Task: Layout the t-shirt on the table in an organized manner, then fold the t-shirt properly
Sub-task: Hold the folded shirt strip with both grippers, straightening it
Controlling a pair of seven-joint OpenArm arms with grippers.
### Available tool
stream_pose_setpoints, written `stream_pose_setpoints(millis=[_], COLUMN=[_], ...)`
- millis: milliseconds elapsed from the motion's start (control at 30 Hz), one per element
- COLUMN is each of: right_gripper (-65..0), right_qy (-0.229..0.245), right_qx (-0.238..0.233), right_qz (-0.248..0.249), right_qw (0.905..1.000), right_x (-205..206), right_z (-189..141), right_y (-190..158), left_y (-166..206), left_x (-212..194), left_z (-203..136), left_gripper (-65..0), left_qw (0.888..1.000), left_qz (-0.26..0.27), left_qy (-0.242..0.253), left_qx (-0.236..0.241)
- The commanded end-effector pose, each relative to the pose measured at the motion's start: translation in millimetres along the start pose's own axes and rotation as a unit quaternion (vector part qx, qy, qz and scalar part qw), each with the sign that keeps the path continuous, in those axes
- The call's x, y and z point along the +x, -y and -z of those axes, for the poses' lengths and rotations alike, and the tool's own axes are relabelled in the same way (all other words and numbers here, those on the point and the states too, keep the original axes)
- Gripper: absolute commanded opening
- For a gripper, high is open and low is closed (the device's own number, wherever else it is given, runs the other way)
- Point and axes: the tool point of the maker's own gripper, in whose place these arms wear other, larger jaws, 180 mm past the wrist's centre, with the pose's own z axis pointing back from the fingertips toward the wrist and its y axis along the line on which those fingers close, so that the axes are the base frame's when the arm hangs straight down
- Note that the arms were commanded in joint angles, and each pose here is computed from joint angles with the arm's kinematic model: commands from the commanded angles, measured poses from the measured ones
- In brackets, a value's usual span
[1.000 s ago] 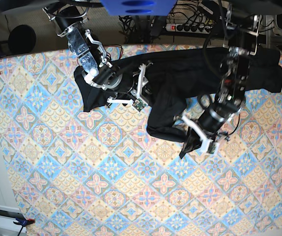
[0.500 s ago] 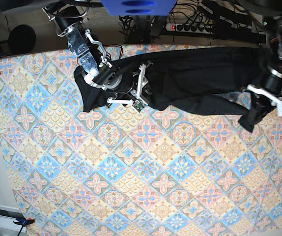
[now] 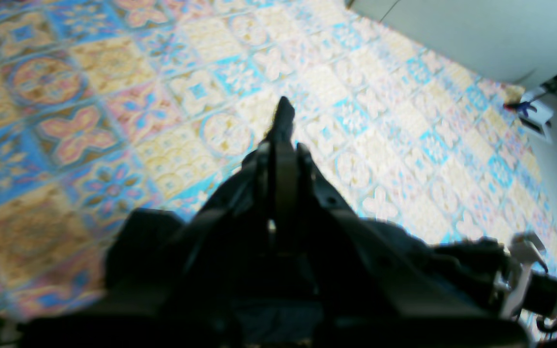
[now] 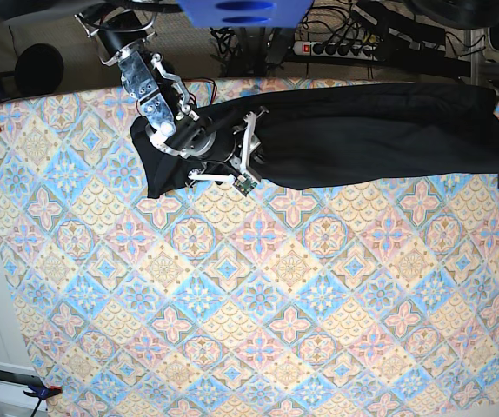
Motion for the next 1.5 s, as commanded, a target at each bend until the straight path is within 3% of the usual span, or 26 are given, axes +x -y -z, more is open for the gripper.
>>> stream_pose_setpoints(millis=[0, 133, 467, 600, 933, 1233, 1467], right_gripper=[-45.1, -45.1, -45.1, -45.1, -45.1, -45.1, -45.1], right_qy=[0.025, 0.026, 0.027, 0.027, 0.047, 0.047, 0.047], right_qx=[-0.002, -0.002, -0.001, 0.0, -0.001, -0.001, -0.001], right_qz=[-0.005, -0.005, -0.006, -0.007, -0.014, -0.014, -0.014], right_qw=[0.9997, 0.9996, 0.9996, 0.9996, 0.9988, 0.9988, 0.9988], right_x=[15, 16, 17, 17, 29, 29, 29], right_z=[-4, -4, -5, -4, -12, -12, -12], right_y=[2, 2, 1, 0, -2, -2, -2], left_y=[-1, -18, -29, -28, -47, -70, -89], left_x=[15, 33, 18, -2, -72, -107, -111], left_z=[-10, -44, -48, -21, 20, 37, 37], left_gripper=[-65.0, -65.0, -65.0, -65.0, -65.0, -65.0, -64.4], left_qw=[1.0, 0.997, 0.997, 0.998, 0.989, 0.977, 0.969], left_qz=[0.014, 0.023, -0.002, -0.008, -0.012, -0.019, -0.02], left_qy=[0.018, 0.046, 0.03, 0.006, -0.066, -0.112, -0.126], left_qx=[0.008, 0.058, 0.07, 0.063, 0.131, 0.183, 0.21])
